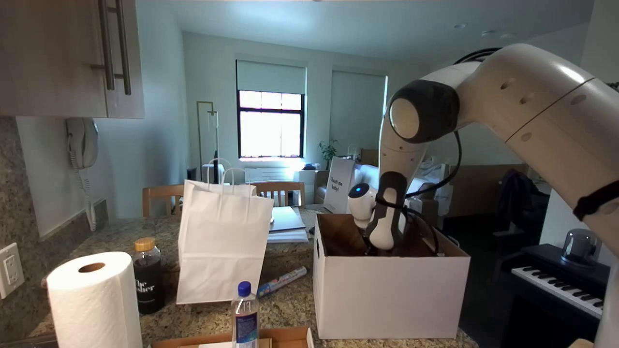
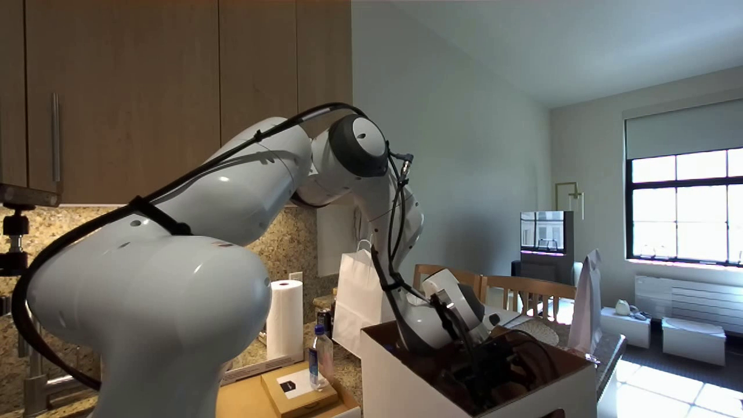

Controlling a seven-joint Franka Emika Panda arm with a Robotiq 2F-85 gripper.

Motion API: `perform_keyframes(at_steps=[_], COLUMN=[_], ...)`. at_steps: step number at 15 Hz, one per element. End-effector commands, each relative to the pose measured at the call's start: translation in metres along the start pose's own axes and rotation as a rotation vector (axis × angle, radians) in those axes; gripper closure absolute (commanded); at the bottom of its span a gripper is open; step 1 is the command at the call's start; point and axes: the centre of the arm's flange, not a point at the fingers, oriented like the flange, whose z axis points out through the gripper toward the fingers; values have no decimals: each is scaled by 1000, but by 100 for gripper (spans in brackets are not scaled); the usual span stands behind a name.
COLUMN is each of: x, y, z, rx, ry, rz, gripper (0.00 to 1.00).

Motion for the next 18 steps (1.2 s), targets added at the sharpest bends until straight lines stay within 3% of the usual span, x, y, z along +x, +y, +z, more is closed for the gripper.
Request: perform_keyframes(at_steps=[1,5,11,12,13,18], x=[27,40,44,45,45,48], y=[-12,-23,-45,-45,-44,-46], z=[26,59,91,90,90,86], rx=[-5,-52,-36,-37,-41,-39], ry=[56,47,-4,-7,-7,8], rz=[-29,-66,-133,-134,-136,-144], gripper=[0,0,0,18,26,55])
